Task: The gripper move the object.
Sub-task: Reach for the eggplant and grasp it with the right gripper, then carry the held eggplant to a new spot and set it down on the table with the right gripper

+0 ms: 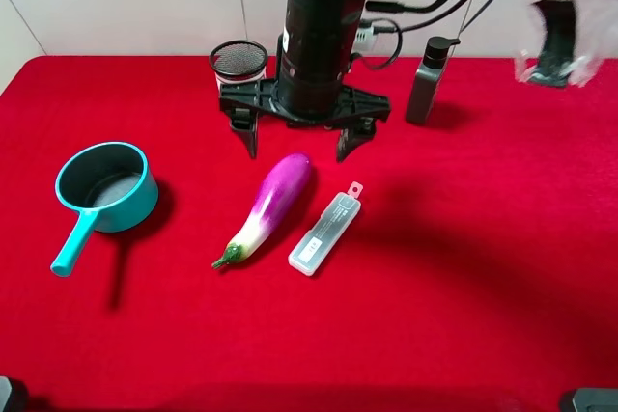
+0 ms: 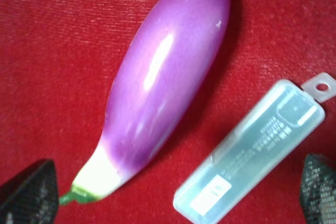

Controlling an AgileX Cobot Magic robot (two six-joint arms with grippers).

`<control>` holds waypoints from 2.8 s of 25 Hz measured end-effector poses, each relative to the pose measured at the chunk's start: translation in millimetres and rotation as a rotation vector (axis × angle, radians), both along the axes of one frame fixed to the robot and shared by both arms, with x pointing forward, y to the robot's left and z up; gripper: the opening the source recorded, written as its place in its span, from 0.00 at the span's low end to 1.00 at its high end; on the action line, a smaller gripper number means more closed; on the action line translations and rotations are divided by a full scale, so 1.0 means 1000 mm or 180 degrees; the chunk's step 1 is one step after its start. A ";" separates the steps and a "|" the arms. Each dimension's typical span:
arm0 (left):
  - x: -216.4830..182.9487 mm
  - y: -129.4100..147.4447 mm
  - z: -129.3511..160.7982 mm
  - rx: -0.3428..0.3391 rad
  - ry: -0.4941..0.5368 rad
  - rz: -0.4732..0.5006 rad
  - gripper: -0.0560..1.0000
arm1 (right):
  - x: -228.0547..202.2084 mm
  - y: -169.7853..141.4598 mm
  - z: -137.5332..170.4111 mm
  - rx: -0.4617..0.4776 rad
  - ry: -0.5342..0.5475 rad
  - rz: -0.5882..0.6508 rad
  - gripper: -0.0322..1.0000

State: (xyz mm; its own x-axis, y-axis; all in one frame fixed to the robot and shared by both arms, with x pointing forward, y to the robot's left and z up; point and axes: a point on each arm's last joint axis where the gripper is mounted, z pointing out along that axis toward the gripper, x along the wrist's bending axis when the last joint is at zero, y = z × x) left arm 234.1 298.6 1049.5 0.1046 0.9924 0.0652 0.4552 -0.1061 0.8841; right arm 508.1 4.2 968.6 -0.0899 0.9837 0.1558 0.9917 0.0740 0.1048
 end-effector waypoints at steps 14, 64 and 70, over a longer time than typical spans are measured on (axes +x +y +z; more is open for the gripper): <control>0.000 0.000 0.000 0.0000 0.0000 0.0000 0.98 | 0.012 0.010 -0.058 -0.0126 0.0024 0.0020 0.70; 0.000 0.000 0.000 0.0000 0.0000 0.0000 0.98 | 0.014 0.018 -0.105 -0.0123 0.0199 -0.0065 0.40; 0.000 0.000 0.000 0.0000 0.0000 0.0000 0.98 | 0.014 0.018 -0.092 -0.0077 0.0167 -0.0064 0.40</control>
